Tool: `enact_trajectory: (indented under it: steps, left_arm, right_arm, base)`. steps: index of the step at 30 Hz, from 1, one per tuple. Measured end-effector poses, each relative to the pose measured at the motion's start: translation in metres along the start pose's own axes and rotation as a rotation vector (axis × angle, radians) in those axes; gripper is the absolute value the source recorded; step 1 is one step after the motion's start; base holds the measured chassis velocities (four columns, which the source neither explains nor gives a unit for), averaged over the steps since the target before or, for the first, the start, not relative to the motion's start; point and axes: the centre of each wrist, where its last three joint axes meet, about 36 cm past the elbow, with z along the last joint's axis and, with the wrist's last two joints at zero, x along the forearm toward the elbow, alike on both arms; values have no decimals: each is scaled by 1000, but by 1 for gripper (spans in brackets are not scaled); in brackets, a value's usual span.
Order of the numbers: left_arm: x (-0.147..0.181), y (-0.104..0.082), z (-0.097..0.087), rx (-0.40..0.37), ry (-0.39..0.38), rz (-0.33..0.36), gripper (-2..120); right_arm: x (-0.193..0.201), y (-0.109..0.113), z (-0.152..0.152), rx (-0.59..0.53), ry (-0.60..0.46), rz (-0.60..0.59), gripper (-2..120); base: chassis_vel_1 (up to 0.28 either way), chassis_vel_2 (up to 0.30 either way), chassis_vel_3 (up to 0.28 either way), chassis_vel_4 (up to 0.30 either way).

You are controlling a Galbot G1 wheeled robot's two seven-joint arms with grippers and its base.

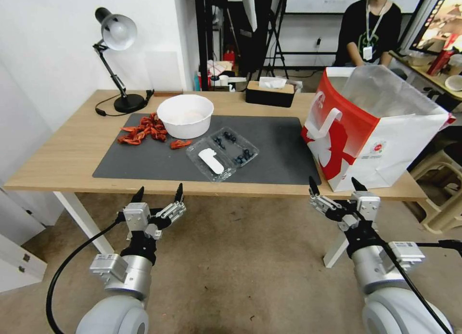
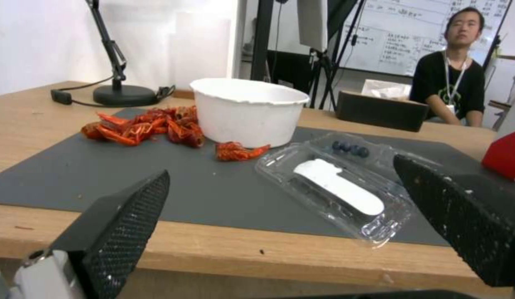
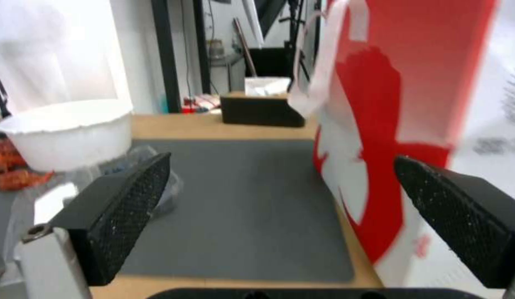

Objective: Close the takeout container lid, then place the container into the takeout bag.

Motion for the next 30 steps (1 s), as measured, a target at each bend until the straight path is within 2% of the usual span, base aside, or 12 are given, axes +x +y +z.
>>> enact_trajectory:
  steps: [5, 10, 14, 16, 30]
  left_arm:
    - [-1, 2, 2, 0, -7, -10, 100]
    - [0, 3, 4, 3, -15, -23, 100]
    - [0, 4, 4, 3, -18, -27, 100]
    - [0, 5, 5, 2, -22, -37, 100]
    - [0, 5, 8, 8, -32, -56, 100]
  right_arm:
    - [-25, 0, 3, -18, 26, -32, 100]
    - [-62, 6, 23, -36, 93, -62, 100]
    - [-75, 9, 27, -48, 111, -66, 100]
    - [-113, 23, 25, -69, 149, -69, 100]
    - [-205, 58, 24, -47, 262, -59, 100]
  base:
    - [0, 0, 0, 0]
    - [0, 0, 0, 0]
    - [0, 0, 0, 0]
    - [0, 0, 0, 0]
    - [0, 0, 0, 0]
